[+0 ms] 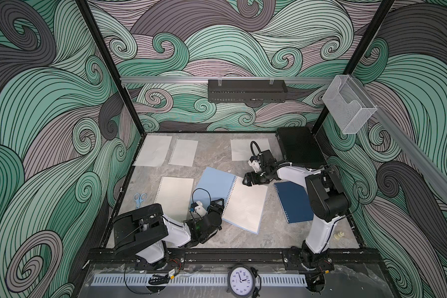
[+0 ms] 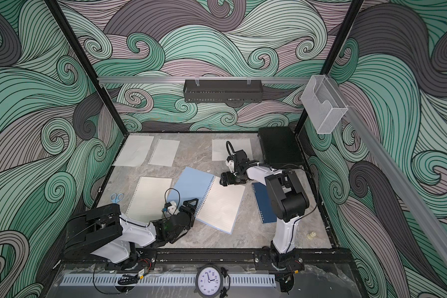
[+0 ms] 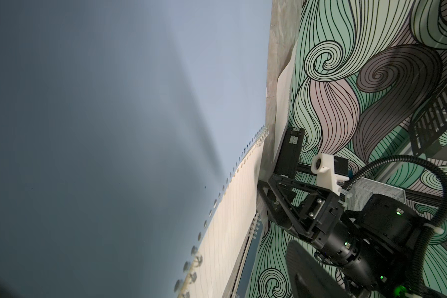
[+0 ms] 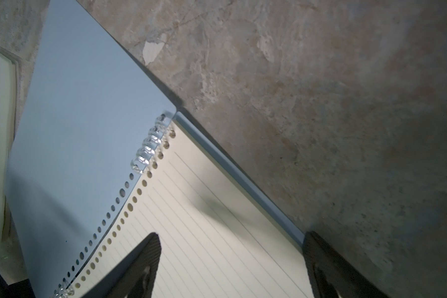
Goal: Tear off pages from different notebooks
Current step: Close the notebook at the center of the board.
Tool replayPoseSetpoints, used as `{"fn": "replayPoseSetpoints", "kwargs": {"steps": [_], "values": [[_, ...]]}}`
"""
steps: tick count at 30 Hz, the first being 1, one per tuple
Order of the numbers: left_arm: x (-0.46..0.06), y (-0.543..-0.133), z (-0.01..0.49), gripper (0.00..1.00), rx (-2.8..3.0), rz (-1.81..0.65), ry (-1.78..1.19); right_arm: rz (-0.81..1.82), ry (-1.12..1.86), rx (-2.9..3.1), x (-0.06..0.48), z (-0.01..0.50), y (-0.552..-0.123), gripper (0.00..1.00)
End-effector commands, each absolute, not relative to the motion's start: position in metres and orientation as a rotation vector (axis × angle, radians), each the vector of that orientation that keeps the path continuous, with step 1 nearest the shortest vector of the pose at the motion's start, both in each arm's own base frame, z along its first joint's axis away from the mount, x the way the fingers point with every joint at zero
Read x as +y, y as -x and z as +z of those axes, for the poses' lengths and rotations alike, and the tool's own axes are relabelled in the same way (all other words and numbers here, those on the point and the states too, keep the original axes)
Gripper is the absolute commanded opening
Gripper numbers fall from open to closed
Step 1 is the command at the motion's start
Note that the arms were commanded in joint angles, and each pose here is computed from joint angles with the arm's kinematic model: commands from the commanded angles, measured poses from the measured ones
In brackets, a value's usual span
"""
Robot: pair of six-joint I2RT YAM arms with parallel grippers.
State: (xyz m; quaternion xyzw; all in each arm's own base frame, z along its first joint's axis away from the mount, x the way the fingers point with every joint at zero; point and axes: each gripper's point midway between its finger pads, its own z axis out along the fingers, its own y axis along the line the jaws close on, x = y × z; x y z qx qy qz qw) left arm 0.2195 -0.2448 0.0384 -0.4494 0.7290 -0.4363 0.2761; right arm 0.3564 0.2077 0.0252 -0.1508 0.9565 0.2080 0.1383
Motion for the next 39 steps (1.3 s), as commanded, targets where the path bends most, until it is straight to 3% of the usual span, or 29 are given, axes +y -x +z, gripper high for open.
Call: {"fn": "replayPoseSetpoints", "kwargs": {"steps": [1, 8, 21, 26, 34, 39], "values": [[-0.204, -0.199, -0.018, 0.77, 2.161, -0.817, 1.095, 0.477, 0.382, 2.973, 0.183, -0.007, -0.317, 0.86], [-0.23, -0.211, -0.01, 0.71, 2.252, -0.81, 0.929, 0.372, 0.349, 3.021, 0.169, -0.014, -0.312, 0.84], [-0.245, -0.214, -0.007, 0.5, 2.364, -0.682, 0.745, 0.333, 0.346, 3.032, 0.158, -0.012, -0.313, 0.82], [-0.241, -0.219, 0.006, 0.53, 2.353, -0.613, 0.681, 0.323, 0.354, 3.038, 0.154, -0.011, -0.31, 0.82], [-0.232, -0.224, 0.008, 0.7, 2.346, -0.567, 0.638, 0.29, 0.358, 3.059, 0.15, -0.013, -0.309, 0.8], [-0.219, -0.229, 0.004, 0.72, 2.336, -0.548, 0.667, 0.274, 0.361, 3.074, 0.147, -0.014, -0.308, 0.79]]}}
